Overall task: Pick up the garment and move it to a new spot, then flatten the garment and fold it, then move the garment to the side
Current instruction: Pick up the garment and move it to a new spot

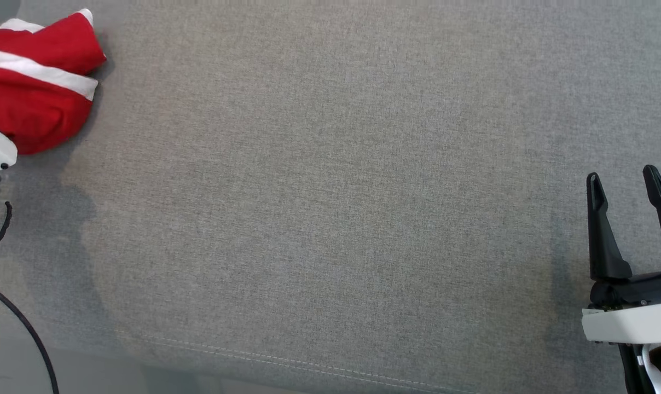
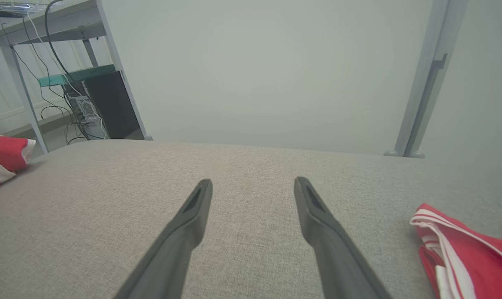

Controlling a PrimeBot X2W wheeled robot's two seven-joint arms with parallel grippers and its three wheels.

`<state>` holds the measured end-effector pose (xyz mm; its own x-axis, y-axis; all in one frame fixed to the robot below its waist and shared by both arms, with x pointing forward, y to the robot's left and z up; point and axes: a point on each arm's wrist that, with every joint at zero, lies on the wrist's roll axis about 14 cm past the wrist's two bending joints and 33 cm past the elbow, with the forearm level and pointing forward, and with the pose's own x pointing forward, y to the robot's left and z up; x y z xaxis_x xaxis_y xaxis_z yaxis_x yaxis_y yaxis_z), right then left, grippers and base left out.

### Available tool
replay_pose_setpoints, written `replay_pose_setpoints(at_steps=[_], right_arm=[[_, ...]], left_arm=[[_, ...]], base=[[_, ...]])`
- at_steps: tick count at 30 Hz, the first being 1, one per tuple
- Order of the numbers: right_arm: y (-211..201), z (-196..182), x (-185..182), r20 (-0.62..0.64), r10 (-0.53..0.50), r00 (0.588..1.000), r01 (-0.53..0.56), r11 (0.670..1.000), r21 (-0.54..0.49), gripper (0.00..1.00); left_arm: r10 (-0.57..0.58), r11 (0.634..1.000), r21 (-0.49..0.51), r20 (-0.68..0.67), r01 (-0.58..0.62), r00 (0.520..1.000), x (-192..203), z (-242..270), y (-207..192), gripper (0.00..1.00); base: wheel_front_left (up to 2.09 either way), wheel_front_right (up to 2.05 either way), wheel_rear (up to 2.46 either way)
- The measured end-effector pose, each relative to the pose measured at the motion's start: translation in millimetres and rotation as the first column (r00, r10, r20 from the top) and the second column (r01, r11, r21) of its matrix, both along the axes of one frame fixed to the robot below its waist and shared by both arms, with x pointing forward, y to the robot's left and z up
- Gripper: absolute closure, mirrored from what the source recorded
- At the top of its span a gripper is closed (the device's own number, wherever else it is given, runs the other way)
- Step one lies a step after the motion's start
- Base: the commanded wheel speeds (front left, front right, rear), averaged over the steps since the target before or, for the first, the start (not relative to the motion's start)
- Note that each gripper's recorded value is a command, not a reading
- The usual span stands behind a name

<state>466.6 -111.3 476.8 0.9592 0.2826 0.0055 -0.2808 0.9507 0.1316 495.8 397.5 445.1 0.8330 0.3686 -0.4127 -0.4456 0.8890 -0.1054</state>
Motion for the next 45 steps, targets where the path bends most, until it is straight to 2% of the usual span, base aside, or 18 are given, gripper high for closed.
replay_pose_setpoints(at_steps=[5,10,14,18,19,25,29,38,41,45], right_arm=[[3,10,-8,0.012,0.002,1.000,-0.002,1.000,0.016,0.00],[-1,22,-13,0.037,-0.019,0.999,0.018,0.999,0.038,0.00],[-10,26,-18,0.048,-0.050,0.998,0.048,0.998,0.044,0.00],[-22,27,-23,0.052,-0.091,0.995,0.088,0.995,0.051,0.00],[-22,27,-23,0.052,-0.091,0.995,0.088,0.995,0.051,0.00],[-49,26,-34,0.055,-0.173,0.983,0.170,0.984,0.059,0.00],[-70,24,-44,0.051,-0.238,0.970,0.235,0.970,0.059,0.00],[-114,19,-75,0.026,-0.376,0.926,0.374,0.925,0.065,0.00],[-130,17,-88,0.015,-0.426,0.905,0.424,0.903,0.064,0.00],[-150,16,-105,0.005,-0.487,0.874,0.486,0.872,0.055,0.00]], left_arm=[[-0.043,0.995,0.091,0.184,0.027,0.982,12,53,-6,1.00],[-0.117,0.987,0.142,0.328,0.073,0.937,23,89,-28,1.00],[-0.188,0.978,0.158,0.395,0.135,0.899,29,97,-65,1.00],[-0.295,0.954,0.188,0.444,0.234,0.846,31,107,-119,1.00],[-0.295,0.954,0.188,0.444,0.234,0.846,31,107,-119,1.00],[-0.436,0.899,0.177,0.449,0.401,0.780,25,109,-204,1.00],[-0.543,0.832,0.152,0.426,0.534,0.724,18,100,-262,1.00],[-0.724,0.642,0.050,0.368,0.765,0.583,6,66,-376,1.00],[-0.770,0.569,0.015,0.360,0.822,0.526,-3,56,-411,1.00],[-0.834,0.450,-0.023,0.346,0.893,0.429,-24,44,-456,1.00]], base=[[0.00,0.00,0.00],[0.00,0.00,0.00],[0.00,0.00,0.00],[0.00,0.00,0.00],[0.00,0.00,0.00],[0.00,0.00,0.00],[0.00,0.00,0.00],[0.00,0.00,0.00],[0.00,0.00,0.00],[0.00,0.00,0.00]])
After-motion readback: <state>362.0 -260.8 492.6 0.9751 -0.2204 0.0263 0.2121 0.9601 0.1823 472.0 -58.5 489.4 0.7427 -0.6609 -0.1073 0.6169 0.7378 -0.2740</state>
